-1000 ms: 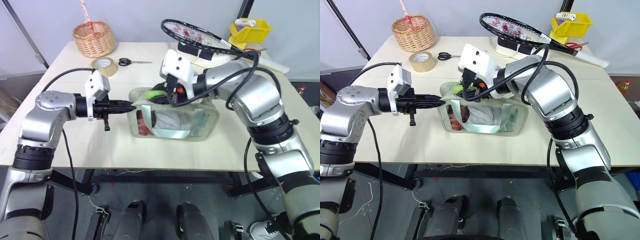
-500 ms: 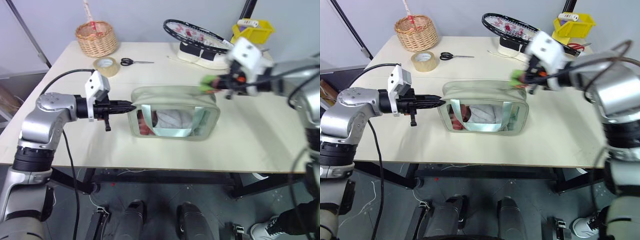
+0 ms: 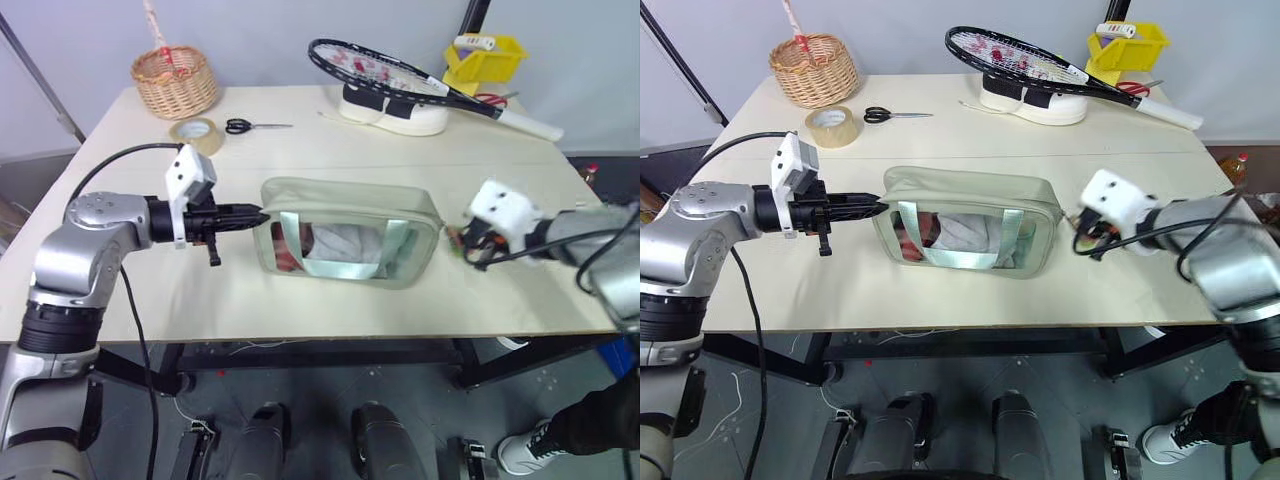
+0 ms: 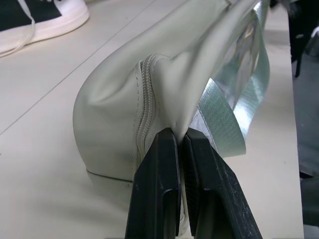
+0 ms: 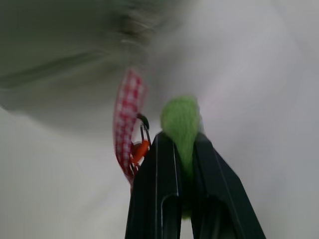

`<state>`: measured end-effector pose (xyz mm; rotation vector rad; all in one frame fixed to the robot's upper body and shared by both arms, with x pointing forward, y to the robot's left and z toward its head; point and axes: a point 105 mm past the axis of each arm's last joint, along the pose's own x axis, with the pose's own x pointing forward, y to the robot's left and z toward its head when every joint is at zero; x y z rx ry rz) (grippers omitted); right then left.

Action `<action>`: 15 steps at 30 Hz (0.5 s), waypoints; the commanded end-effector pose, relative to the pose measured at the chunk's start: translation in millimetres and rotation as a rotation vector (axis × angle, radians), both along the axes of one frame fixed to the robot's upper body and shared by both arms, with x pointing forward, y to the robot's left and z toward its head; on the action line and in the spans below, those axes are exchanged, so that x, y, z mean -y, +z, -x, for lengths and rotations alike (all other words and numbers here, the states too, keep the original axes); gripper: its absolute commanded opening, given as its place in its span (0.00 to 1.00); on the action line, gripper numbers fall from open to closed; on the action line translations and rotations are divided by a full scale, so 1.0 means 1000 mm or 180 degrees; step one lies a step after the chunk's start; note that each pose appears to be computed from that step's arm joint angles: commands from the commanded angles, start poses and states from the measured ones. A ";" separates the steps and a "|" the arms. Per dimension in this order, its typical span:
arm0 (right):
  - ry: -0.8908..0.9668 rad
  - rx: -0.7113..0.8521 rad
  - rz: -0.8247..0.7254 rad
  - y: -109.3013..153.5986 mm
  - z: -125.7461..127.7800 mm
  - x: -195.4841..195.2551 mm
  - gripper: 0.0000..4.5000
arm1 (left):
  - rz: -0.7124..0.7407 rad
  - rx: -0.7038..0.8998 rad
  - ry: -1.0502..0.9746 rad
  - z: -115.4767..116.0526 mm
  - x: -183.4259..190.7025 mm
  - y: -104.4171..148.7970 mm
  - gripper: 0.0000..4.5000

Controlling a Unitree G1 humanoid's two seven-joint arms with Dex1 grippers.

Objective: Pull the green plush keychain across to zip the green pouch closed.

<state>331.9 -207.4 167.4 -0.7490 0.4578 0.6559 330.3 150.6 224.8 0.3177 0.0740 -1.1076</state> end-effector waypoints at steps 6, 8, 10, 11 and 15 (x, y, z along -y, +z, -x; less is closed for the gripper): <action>0.0003 -0.0025 0.0137 -0.021 0.007 -0.007 0.00 | 0.0074 0.0037 0.0083 0.004 -0.002 0.007 0.00; 0.0002 -0.0006 0.0093 -0.019 0.006 -0.008 0.00 | 0.0079 0.0035 0.0077 0.004 0.000 0.006 0.00; 0.0028 -0.0025 -0.0021 -0.011 0.007 -0.012 0.00 | 0.0084 0.0035 0.0074 0.004 0.000 0.006 0.00; 0.0002 -0.0042 -0.0110 -0.006 0.007 -0.012 0.08 | 0.0086 0.0036 0.0074 0.004 0.000 0.007 0.00; -0.0008 0.0041 -0.0794 0.040 0.005 -0.014 0.47 | 0.0088 0.0045 0.0076 0.006 0.000 0.009 0.00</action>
